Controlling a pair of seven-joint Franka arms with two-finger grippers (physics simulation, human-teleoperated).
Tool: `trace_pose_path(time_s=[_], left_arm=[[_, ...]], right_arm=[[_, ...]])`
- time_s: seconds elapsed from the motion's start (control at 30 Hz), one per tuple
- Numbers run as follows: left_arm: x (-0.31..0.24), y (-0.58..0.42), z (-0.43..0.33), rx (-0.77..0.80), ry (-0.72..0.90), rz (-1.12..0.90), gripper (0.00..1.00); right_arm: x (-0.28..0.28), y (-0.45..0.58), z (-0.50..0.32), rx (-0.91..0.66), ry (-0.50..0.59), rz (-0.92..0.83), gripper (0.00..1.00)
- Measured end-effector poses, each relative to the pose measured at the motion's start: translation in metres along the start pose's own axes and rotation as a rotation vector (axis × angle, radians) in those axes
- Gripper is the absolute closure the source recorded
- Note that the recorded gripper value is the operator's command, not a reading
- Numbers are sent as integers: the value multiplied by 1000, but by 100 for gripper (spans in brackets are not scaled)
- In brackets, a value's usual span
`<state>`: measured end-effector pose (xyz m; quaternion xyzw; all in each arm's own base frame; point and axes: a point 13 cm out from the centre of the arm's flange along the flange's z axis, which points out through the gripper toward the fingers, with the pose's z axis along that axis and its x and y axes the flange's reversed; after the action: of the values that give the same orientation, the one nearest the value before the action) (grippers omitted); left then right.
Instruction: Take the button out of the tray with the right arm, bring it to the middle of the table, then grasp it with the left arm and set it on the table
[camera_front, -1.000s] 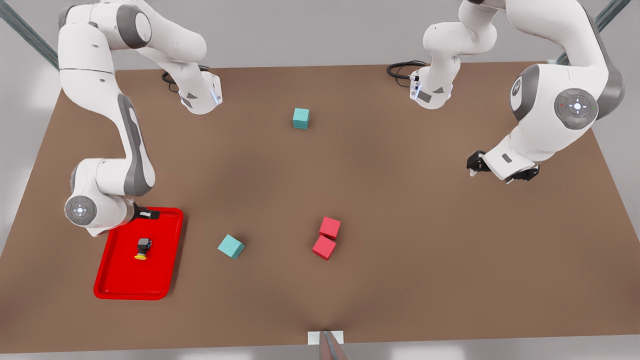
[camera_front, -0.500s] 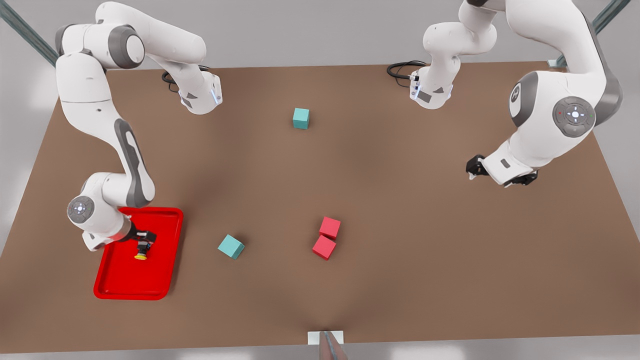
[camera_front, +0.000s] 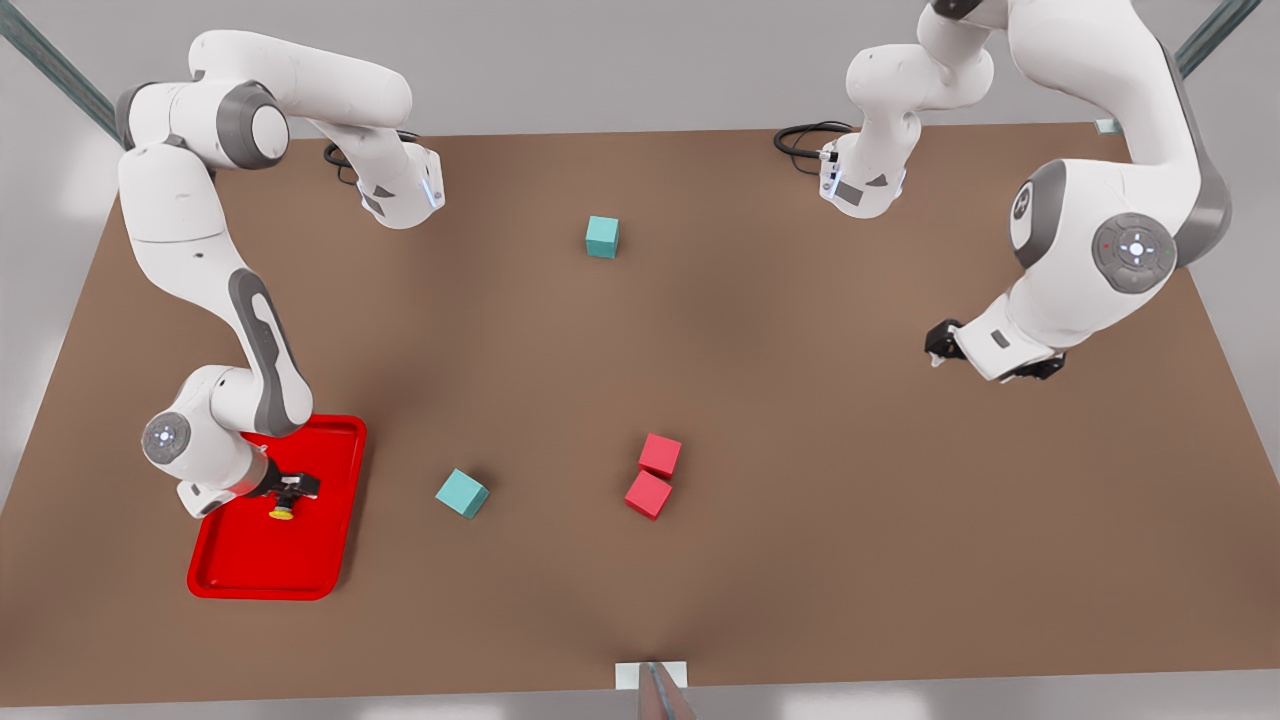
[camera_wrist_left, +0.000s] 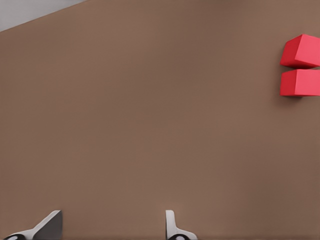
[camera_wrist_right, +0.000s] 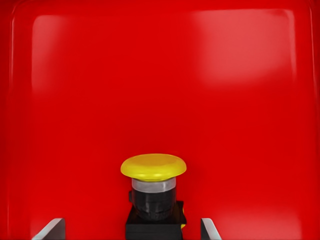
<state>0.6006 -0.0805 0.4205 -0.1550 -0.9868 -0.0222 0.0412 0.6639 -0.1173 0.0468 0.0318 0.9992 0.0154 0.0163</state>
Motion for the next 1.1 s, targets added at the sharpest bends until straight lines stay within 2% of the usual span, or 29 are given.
trace_pose_path(time_s=[0.03, 0.07, 0.1, 0.13, 0.4, 0.5, 0.6, 0.77, 0.93, 1.1], left_arm=[[0, 0, 1, 0, 0, 0, 0], [-1, 0, 2, 1, 1, 0, 0], [-2, 0, 3, 1, 2, 1, 0], [-2, 0, 4, 2, 2, 1, 0], [-4, 0, 5, 2, -3, 2, 0], [-4, 1, 4, 2, -3, 1, 0], [-4, 0, 4, 1, -4, 2, 0], [-4, -1, 4, 1, -4, 3, 0], [-5, 0, 7, 2, 0, 2, 0], [-5, 0, 8, 3, 0, 2, 0]], right_arm=[[0, 0, 1, 0, 0, -6, 10], [0, 0, 1, -1, 0, -14, 36], [0, 0, 1, -2, -1, -21, 50], [0, 1, 0, -3, -1, -28, 52], [-8, 0, -1, -3, -10, -91, 57], [-33, 13, -27, 2, -43, -134, 58], [-38, 40, -44, -8, -28, -181, 58], [-60, 177, -101, -41, -35, -346, 58], [-22, 310, -110, -80, 21, -464, 58], [40, 464, -138, -135, 48, -534, 58]])
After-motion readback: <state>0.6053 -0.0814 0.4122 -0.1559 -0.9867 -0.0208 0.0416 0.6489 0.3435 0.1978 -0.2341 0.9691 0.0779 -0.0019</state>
